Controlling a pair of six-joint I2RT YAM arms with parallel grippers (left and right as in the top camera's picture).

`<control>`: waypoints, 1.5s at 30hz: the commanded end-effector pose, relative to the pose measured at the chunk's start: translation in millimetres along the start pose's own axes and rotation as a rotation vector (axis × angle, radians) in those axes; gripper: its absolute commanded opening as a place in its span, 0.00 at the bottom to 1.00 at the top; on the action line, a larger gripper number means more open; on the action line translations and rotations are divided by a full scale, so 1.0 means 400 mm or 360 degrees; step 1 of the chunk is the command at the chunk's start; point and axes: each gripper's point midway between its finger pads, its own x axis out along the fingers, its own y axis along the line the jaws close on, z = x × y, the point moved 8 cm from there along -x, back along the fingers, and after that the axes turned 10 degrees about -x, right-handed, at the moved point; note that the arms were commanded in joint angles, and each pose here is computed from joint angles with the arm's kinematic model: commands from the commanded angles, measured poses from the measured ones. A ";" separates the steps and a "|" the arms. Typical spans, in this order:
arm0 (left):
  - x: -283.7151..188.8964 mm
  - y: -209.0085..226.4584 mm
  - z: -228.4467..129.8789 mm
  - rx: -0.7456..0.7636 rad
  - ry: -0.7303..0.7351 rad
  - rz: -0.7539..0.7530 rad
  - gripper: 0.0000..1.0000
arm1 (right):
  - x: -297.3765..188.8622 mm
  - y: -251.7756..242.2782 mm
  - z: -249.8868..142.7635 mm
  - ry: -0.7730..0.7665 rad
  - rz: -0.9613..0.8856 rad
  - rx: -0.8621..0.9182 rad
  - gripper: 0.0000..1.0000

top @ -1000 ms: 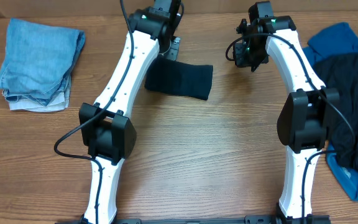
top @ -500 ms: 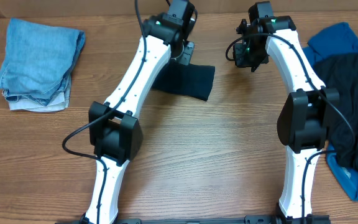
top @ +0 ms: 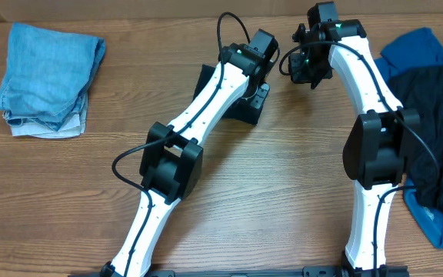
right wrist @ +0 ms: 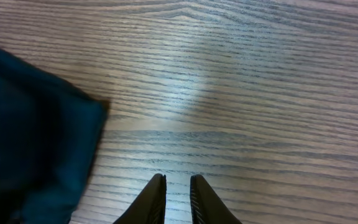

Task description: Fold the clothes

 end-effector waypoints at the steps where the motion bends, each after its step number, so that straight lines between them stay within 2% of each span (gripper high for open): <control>1: -0.003 -0.011 0.006 0.0016 -0.0017 -0.0026 0.73 | -0.031 -0.008 0.017 -0.0062 -0.0010 0.0005 0.18; 5: -0.120 -0.021 0.059 0.0007 -0.0182 -0.0091 0.74 | -0.043 -0.007 0.019 -0.0081 -0.0013 0.0002 0.18; 7: -0.188 -0.006 0.084 -0.0017 -0.0279 -0.0101 0.75 | -0.108 0.001 0.040 -0.0214 -0.0028 -0.0019 0.18; 10: -0.214 0.031 0.099 -0.0073 -0.0316 -0.0095 0.73 | -0.225 0.017 0.055 -0.0400 -0.0058 -0.0049 0.18; 11: -0.210 0.053 0.097 -0.0097 -0.0296 -0.0055 0.68 | -0.250 0.031 0.048 -0.0409 -0.0036 -0.0088 0.18; 12: -0.193 0.097 0.091 -0.0174 -0.0249 0.0043 0.57 | -0.253 0.051 0.040 -0.0387 0.0042 -0.0167 0.17; 15: -0.147 0.171 0.073 -0.0264 -0.0119 0.0100 0.08 | -0.244 0.108 0.026 -0.0358 0.0326 -0.0283 0.04; 16: -0.130 0.185 0.065 -0.0281 -0.0074 0.0093 0.04 | -0.244 0.121 0.025 -0.0365 0.0399 -0.0309 0.04; 21: -0.031 0.273 0.015 -0.0377 0.0135 0.0145 0.04 | -0.238 0.208 0.011 -0.0382 0.0714 -0.0554 0.04; 25: -0.022 0.293 0.025 -0.0401 0.0098 0.0143 0.04 | -0.179 0.300 -0.038 -0.0235 0.0776 -0.0873 0.04; 28: -0.020 0.292 0.041 -0.0402 0.0037 0.0131 0.05 | -0.108 0.350 -0.068 -0.0114 0.0658 -0.1013 0.04; 36: -0.017 0.294 0.048 -0.0388 0.0012 0.0126 0.07 | 0.029 0.346 -0.126 -0.0039 0.0633 -0.1018 0.04; 40: 0.031 0.293 0.039 -0.0386 0.0014 0.0126 0.06 | 0.067 0.334 -0.143 -0.0028 0.0594 -0.1019 0.04; 45: 0.093 0.317 0.001 -0.0403 0.0098 0.0157 0.07 | 0.089 0.283 -0.149 0.0067 0.0312 -0.0940 0.04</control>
